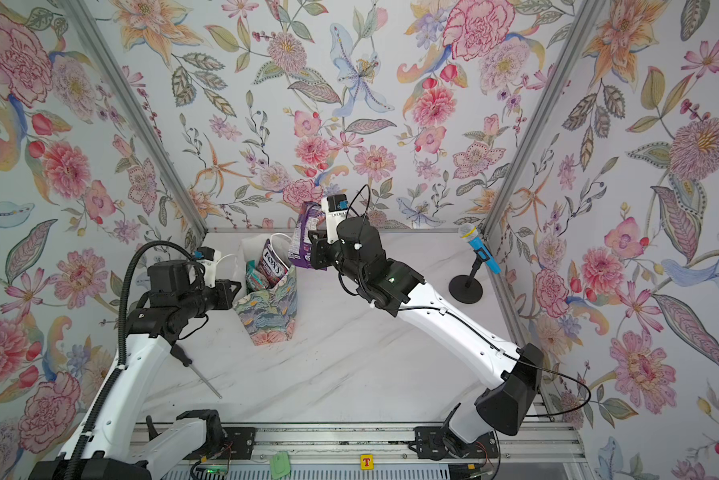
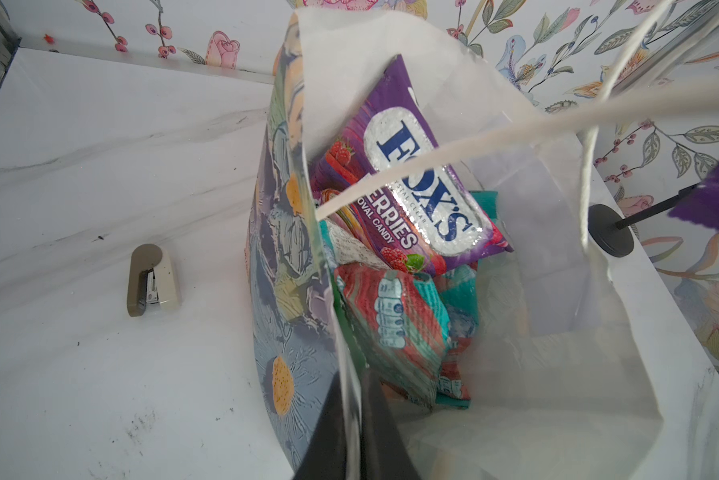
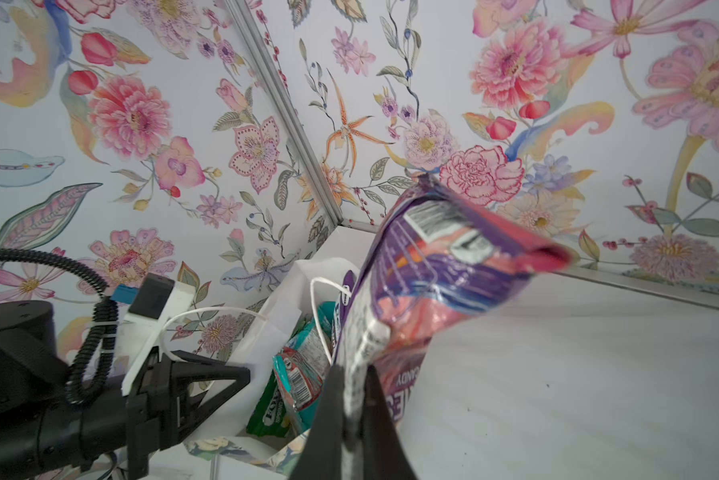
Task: Place the snacks into the paper bag
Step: 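Carry the purple packet with the right gripper over the bag opening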
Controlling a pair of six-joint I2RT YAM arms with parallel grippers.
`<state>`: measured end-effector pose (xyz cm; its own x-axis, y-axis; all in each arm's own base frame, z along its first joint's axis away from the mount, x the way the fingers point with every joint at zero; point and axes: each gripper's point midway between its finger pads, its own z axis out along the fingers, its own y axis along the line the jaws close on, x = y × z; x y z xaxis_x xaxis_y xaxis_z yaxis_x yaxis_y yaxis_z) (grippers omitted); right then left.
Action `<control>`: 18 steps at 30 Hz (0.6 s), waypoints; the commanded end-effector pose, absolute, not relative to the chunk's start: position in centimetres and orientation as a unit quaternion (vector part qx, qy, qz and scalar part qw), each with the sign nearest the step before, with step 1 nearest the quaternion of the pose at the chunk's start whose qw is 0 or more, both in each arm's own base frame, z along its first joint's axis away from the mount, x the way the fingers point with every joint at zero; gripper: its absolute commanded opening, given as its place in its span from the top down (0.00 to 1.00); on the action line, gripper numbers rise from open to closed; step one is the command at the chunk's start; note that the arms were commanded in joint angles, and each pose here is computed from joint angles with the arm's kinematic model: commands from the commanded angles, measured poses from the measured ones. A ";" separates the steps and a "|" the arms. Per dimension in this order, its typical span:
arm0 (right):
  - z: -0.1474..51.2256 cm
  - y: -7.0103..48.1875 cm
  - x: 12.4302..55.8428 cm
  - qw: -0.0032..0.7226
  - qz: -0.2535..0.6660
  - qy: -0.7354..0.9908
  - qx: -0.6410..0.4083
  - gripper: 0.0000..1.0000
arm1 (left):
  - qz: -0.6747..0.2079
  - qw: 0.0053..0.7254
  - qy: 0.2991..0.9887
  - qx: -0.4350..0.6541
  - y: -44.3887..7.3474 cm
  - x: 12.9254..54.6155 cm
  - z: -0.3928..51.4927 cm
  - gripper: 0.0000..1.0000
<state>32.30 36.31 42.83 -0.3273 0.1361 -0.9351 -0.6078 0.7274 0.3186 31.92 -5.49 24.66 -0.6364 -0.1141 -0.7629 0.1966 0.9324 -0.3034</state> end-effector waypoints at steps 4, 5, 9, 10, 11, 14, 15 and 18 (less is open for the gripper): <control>47.9 38.7 31.1 0.605 0.331 0.697 -0.197 1.00 | -0.189 0.405 0.895 0.013 -5.4 31.1 23.3 0.90; 47.8 39.5 31.0 0.600 0.330 0.699 -0.206 1.00 | -0.189 0.404 0.895 0.013 -5.4 31.2 23.2 0.90; 47.1 42.7 30.8 0.593 0.317 0.700 -0.242 1.00 | -0.190 0.407 0.894 0.015 -5.5 31.2 23.4 0.90; 46.8 43.5 30.9 0.589 0.313 0.702 -0.251 1.00 | -0.189 0.407 0.894 0.015 -5.4 31.2 23.4 0.90; 46.5 44.2 31.1 0.584 0.310 0.705 -0.257 1.00 | -0.189 0.408 0.893 0.015 -5.4 31.1 23.5 0.90; 45.5 46.3 31.6 0.568 0.299 0.714 -0.281 1.00 | -0.189 0.407 0.894 0.015 -5.4 31.1 23.4 0.91; 45.2 46.6 31.9 0.565 0.294 0.716 -0.285 1.00 | -0.190 0.407 0.893 0.015 -5.5 31.1 23.4 0.90; 44.0 47.7 32.5 0.558 0.278 0.723 -0.298 1.00 | -0.189 0.408 0.893 0.014 -5.4 31.1 23.5 0.90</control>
